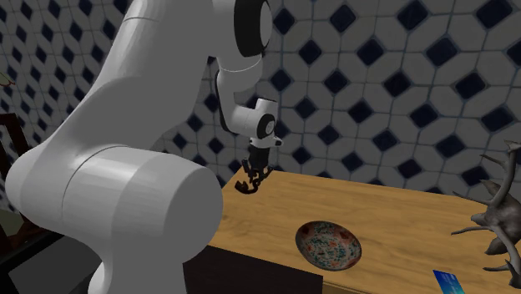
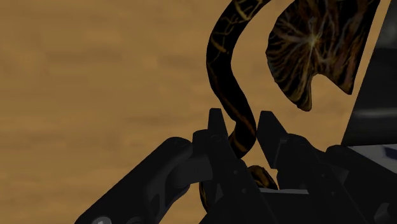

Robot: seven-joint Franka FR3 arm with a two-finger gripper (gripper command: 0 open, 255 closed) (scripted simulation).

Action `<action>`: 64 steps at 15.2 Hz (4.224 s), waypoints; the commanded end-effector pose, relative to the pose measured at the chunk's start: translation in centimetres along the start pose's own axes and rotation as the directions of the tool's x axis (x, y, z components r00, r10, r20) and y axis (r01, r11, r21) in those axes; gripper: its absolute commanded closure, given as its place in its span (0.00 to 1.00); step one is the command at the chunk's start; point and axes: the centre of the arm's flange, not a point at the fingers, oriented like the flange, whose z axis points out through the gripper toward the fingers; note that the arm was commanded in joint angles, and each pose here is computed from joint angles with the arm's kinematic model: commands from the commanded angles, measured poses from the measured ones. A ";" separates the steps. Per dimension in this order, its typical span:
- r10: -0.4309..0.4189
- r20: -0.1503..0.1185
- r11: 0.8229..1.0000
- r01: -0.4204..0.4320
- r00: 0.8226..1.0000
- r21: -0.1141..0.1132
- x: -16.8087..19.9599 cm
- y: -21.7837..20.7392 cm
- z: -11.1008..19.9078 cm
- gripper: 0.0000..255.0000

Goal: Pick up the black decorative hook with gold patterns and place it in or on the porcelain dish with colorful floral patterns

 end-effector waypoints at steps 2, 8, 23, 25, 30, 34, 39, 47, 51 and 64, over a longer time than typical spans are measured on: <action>0.000 0.000 1.000 0.000 1.000 0.000 -0.1 -0.2 -1.6 1.00; 0.000 0.000 1.000 0.000 1.000 0.000 -0.3 -0.7 -4.8 1.00; 0.000 0.000 1.000 0.000 1.000 0.000 -10.1 14.8 -7.2 1.00; 0.000 0.000 1.000 0.000 1.000 0.000 -11.5 17.0 -7.5 1.00; 0.000 0.000 1.000 0.000 1.000 0.000 -15.0 22.6 -8.2 1.00; 0.000 0.000 1.000 0.000 1.000 0.000 -17.8 27.0 -8.7 1.00; 0.000 0.000 1.000 0.000 1.000 0.000 -20.8 31.6 -9.3 1.00; 0.000 0.000 1.000 0.000 1.000 0.000 -20.6 32.2 -5.1 1.00; 0.000 0.000 1.000 0.000 1.000 0.000 -20.4 32.5 -3.0 1.00; 0.000 0.000 1.000 0.000 1.000 0.000 -20.4 32.7 -1.8 0.00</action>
